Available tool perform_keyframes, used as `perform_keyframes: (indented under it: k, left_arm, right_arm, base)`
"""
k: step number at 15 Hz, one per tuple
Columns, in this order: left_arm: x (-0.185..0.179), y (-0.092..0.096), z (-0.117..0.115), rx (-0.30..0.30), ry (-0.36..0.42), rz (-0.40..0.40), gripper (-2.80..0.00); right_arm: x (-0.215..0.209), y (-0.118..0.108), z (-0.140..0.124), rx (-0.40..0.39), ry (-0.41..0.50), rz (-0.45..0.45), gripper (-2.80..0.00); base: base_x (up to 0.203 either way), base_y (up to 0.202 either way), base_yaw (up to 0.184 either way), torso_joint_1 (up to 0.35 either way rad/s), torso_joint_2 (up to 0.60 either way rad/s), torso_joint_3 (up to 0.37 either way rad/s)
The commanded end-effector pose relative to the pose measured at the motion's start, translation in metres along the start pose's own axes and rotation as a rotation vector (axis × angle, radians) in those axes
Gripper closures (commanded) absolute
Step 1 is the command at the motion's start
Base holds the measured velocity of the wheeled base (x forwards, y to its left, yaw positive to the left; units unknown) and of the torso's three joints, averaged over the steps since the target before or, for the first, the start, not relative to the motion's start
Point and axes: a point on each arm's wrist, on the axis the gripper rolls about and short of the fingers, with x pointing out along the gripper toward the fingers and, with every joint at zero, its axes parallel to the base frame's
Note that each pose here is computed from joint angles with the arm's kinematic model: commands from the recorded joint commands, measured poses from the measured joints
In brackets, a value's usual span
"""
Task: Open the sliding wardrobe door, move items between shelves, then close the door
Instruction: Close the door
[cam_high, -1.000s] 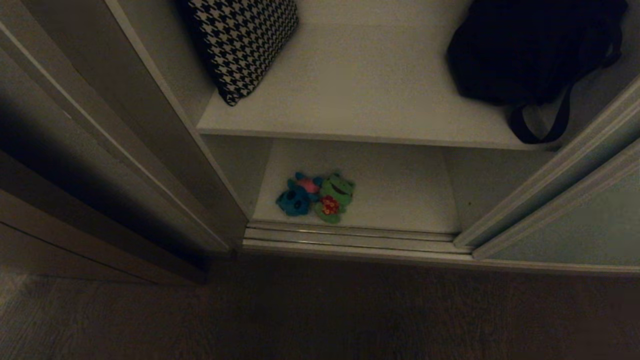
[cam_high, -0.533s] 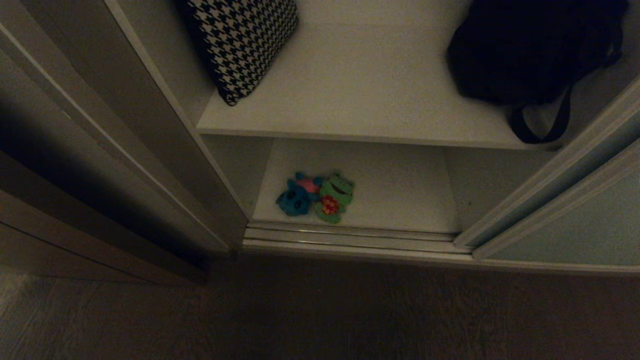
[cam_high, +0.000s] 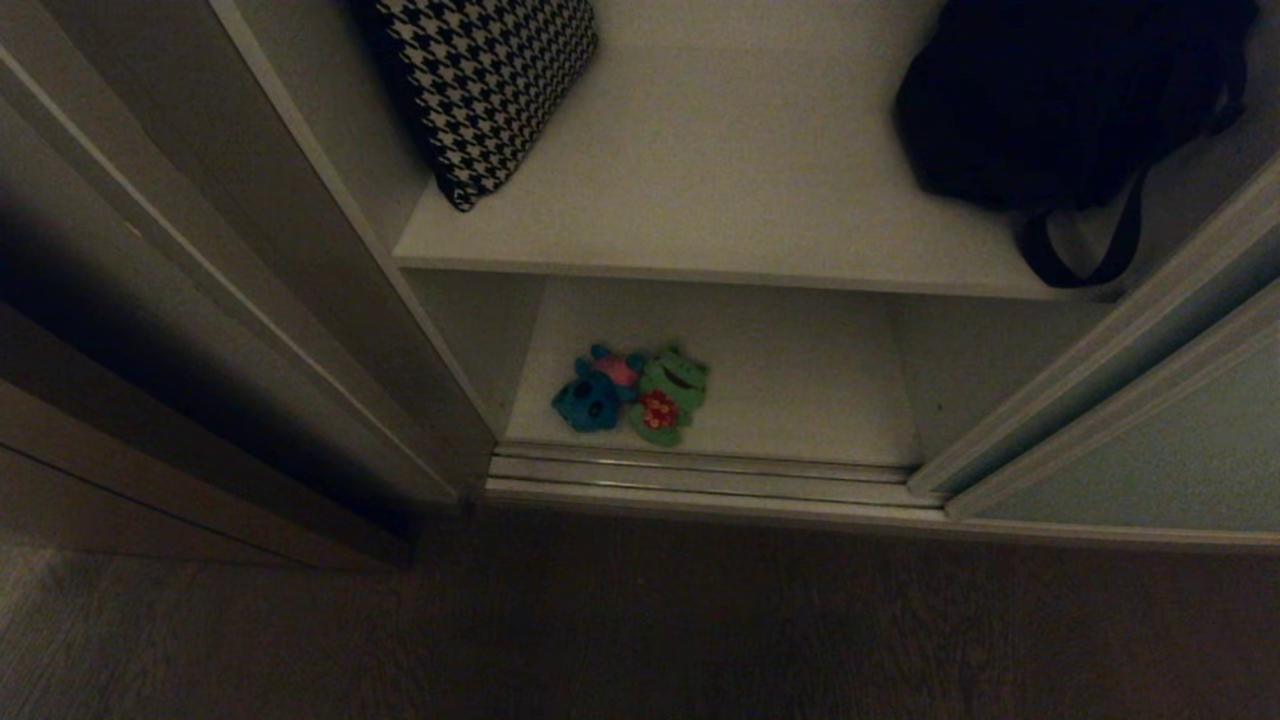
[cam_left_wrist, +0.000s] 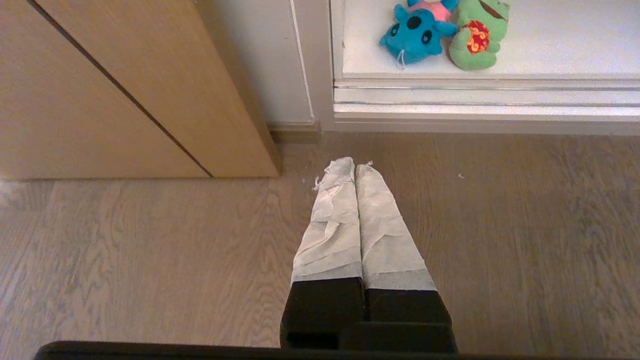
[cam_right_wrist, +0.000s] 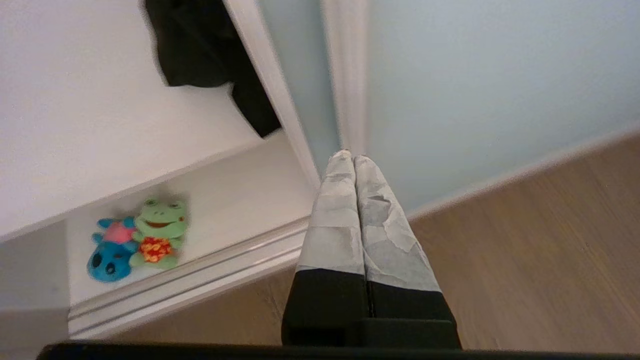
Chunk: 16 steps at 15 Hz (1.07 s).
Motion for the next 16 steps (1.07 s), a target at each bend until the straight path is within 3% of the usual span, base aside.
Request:
perform_keyframes:
  k: [1, 7, 13, 16]
  left_arm:
    - [0.0, 0.0, 0.0, 0.0, 0.003, 0.0, 0.0]
    - [0.0, 0.0, 0.0, 0.0, 0.003, 0.0, 0.0]
    - [0.0, 0.0, 0.0, 0.0, 0.001, 0.0, 0.0]
    - [0.0, 0.0, 0.0, 0.0, 0.003, 0.0, 0.0]
  right_arm:
    - [0.008, -0.004, 0.0, -0.005, -0.002, -0.02, 0.0]
    - [0.015, -0.011, 0.002, -0.063, -0.018, -0.05, 0.0]
    - [0.051, -0.026, 0.001, -0.049, 0.005, -0.071, 0.0]
    - [0.061, -0.031, -0.006, -0.038, 0.043, -0.023, 0.0]
  base:
    - [0.0, 0.0, 0.0, 0.0, 0.0, 0.0]
    - [0.0, 0.0, 0.0, 0.0, 0.0, 0.0]
    - [0.0, 0.0, 0.0, 0.0, 0.0, 0.0]
    - [0.0, 0.0, 0.0, 0.0, 0.0, 0.0]
